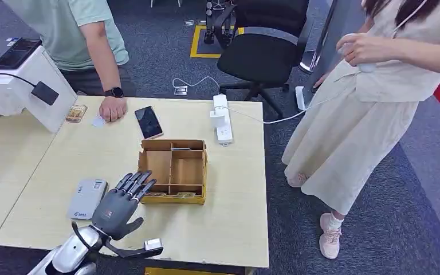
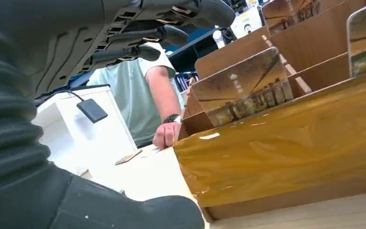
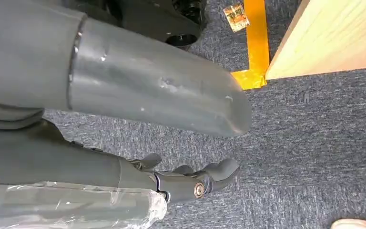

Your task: Pass the card to the sensor for recognition and then transmit it.

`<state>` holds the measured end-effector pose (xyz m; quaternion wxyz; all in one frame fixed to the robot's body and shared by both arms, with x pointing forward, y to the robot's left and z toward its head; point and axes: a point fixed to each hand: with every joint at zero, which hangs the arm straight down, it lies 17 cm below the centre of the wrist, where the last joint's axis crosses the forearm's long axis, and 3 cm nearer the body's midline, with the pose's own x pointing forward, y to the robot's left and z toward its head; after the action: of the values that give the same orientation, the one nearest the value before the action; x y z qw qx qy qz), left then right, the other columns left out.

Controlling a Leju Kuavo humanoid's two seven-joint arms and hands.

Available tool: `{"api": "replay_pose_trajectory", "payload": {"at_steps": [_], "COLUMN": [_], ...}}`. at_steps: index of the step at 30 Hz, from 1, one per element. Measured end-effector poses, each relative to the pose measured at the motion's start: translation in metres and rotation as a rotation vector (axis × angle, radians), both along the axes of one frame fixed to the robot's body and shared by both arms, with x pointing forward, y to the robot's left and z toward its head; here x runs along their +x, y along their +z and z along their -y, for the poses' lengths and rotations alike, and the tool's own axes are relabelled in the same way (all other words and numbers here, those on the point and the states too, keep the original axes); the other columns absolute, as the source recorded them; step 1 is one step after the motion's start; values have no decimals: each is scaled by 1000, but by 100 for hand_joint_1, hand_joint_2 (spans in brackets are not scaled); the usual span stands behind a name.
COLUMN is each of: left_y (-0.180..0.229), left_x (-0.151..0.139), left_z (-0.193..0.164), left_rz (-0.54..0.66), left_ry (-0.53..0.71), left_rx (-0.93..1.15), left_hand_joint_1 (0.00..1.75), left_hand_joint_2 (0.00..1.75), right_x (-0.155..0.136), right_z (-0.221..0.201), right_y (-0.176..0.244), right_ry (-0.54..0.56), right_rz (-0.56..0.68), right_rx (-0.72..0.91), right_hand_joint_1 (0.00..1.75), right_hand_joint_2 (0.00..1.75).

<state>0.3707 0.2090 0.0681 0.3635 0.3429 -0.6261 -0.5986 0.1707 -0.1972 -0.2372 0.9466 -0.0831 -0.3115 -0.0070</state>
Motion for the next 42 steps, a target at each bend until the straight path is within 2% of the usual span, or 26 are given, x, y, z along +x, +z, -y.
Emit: {"api": "replay_pose_trajectory", "payload": {"at_steps": [8, 17, 26, 42], "left_y": [14, 3, -3, -4], "left_x": [6, -2, -4, 0], "left_z": [5, 10, 22, 35], "left_rz": [-21, -109, -147, -104], "left_ry": [8, -14, -37, -37], "left_rx": [-90, -113, -108, -98], "left_hand_joint_1": [0, 0, 0, 0], "left_hand_joint_2": [175, 175, 175, 175], "right_x": [-1, -1, 0, 1], "right_z": [2, 3, 3, 2], "right_y": [0, 0, 0, 0], "right_ry": [-13, -23, -20, -11], "right_rz": [0, -1, -2, 1], "right_rx": [-1, -2, -4, -6], "right_hand_joint_1": [0, 0, 0, 0], "right_hand_joint_2": [0, 0, 0, 0]}}
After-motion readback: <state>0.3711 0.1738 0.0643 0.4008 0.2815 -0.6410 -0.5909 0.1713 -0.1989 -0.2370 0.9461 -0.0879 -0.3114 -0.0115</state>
